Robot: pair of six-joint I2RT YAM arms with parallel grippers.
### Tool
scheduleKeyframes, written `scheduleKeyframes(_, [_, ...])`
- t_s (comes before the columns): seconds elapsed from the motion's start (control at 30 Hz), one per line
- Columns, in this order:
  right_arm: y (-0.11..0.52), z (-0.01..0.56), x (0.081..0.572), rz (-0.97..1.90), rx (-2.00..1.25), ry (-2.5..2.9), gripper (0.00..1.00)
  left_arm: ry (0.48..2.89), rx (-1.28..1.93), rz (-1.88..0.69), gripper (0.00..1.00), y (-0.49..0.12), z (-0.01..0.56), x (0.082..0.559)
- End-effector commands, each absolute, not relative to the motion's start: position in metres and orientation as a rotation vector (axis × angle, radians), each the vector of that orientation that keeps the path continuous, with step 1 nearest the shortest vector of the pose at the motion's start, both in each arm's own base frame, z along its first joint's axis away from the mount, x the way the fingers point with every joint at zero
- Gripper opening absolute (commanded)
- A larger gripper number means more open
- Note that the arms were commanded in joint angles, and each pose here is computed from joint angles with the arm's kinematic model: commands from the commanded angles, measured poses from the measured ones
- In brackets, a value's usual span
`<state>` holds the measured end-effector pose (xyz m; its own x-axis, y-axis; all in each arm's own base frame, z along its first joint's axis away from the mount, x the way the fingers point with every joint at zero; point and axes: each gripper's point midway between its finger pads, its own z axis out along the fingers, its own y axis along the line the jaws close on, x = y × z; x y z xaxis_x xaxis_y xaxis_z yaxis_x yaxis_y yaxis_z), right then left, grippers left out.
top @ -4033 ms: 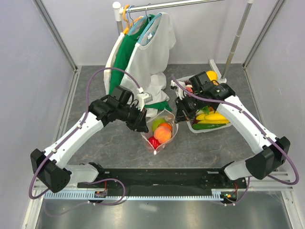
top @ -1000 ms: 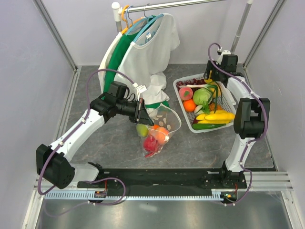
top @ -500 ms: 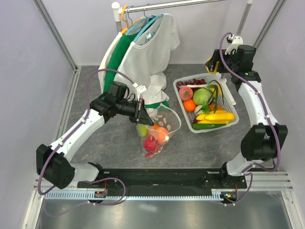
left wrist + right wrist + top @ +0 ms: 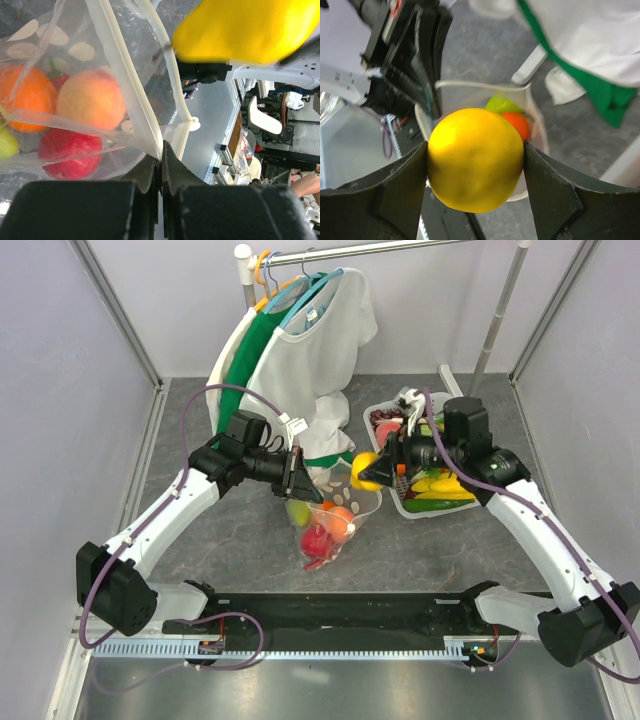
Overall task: Place the food in the zip-top bag and seal the zipper
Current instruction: Pick up the fake fruit from the bin, then place the fake fruit in the zipper food storage bag.
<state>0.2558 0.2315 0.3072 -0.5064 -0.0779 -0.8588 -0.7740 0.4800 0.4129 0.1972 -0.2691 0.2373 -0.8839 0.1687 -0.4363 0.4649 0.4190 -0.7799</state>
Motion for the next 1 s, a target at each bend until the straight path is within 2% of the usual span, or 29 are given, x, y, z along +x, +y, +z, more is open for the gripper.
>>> scheduleKeyframes(0.0, [0.253, 0.292, 0.220, 1.141, -0.825, 1.920, 0.43, 2.336, 0.549, -1.520, 0.02, -0.274, 0.255, 0.199])
scheduleKeyframes(0.33, [0.296, 0.261, 0.211, 1.070, -1.013, 1.952, 0.42, 2.330, 0.552, -1.533, 0.02, -0.274, 0.256, 0.197])
scheduleKeyframes(0.37, [0.299, 0.256, 0.217, 1.031, -1.010, 1.969, 0.48, 2.327, 0.554, -1.532, 0.02, -0.274, 0.256, 0.196])
scheduleKeyframes(0.43, [0.306, 0.251, 0.219, 0.999, -1.032, 1.970, 0.53, 2.330, 0.554, -1.534, 0.02, -0.274, 0.254, 0.196])
scheduleKeyframes(0.5, [0.311, 0.245, 0.229, 0.962, -1.006, 1.997, 0.76, 2.322, 0.560, -1.541, 0.02, -0.274, 0.256, 0.195])
scheduleKeyframes(0.53, [0.313, 0.246, 0.232, 0.962, -0.992, 1.992, 0.84, 2.324, 0.558, -1.544, 0.02, -0.274, 0.255, 0.195])
scheduleKeyframes(0.63, [0.317, 0.259, 0.241, 0.965, -0.931, 1.990, 0.96, 2.318, 0.556, -1.554, 0.02, -0.273, 0.257, 0.194])
scheduleKeyframes(0.8, [0.303, 0.293, 0.256, 0.946, -0.832, 1.926, 0.98, 2.312, 0.543, -1.562, 0.02, -0.269, 0.258, 0.194])
scheduleKeyframes(0.97, [0.266, 0.316, 0.250, 0.881, -0.875, 1.906, 0.98, 2.307, 0.534, -1.561, 0.02, -0.267, 0.259, 0.193])
